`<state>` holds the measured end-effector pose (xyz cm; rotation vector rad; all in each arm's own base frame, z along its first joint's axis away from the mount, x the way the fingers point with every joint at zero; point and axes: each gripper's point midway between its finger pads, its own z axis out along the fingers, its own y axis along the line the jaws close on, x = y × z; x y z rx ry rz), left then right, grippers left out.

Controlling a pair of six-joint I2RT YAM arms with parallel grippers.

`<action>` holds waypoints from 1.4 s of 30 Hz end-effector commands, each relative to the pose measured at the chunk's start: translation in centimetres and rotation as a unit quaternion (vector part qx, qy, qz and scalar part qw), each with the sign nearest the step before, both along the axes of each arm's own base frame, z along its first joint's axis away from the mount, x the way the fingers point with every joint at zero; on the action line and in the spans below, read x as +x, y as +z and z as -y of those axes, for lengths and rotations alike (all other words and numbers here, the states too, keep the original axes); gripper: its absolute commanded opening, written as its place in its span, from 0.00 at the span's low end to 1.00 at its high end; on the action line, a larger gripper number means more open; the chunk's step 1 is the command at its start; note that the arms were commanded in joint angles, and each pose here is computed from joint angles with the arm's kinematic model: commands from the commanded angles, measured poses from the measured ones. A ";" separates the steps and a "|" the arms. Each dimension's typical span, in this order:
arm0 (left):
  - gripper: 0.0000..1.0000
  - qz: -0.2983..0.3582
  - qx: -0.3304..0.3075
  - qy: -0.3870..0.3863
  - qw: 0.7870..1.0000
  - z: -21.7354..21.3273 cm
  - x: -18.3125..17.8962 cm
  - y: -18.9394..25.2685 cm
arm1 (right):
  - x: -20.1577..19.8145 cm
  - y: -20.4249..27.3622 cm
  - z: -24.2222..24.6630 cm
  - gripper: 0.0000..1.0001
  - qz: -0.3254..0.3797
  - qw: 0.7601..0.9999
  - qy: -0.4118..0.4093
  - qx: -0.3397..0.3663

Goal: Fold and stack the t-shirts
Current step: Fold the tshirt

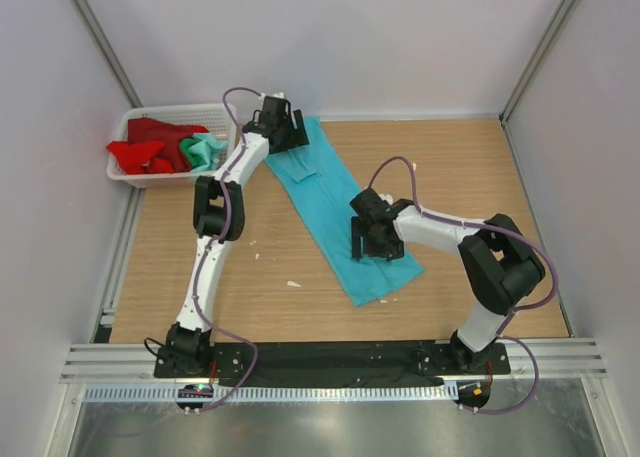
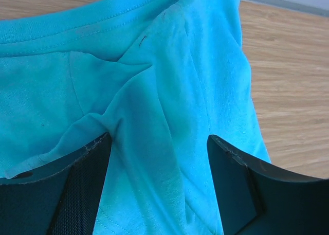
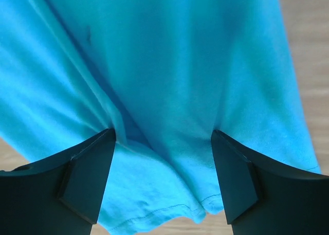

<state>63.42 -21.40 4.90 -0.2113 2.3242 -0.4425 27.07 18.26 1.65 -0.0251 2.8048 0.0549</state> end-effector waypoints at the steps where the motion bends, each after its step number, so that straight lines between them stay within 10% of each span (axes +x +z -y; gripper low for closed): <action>1: 0.77 0.022 0.021 -0.061 0.998 1.1 0.0 -0.7 | -5.3 -0.6 -2.8 0.82 -0.046 0.996 -0.069 0.028; 8: 0.77 0.036 0.040 -0.115 0.992 2.6 -1.6 1.6 | -7.2 2.7 -9.6 0.87 -0.019 0.996 0.025 0.079; 21: 0.81 0.138 0.059 0.044 0.988 -1.3 -2.8 17.4 | 0.0 12.3 -3.8 1.00 0.102 0.993 0.017 0.055; 42: 0.73 0.050 0.142 0.069 0.986 2.8 -2.4 2.8 | 2.5 12.4 3.6 1.00 0.095 0.994 -0.024 0.047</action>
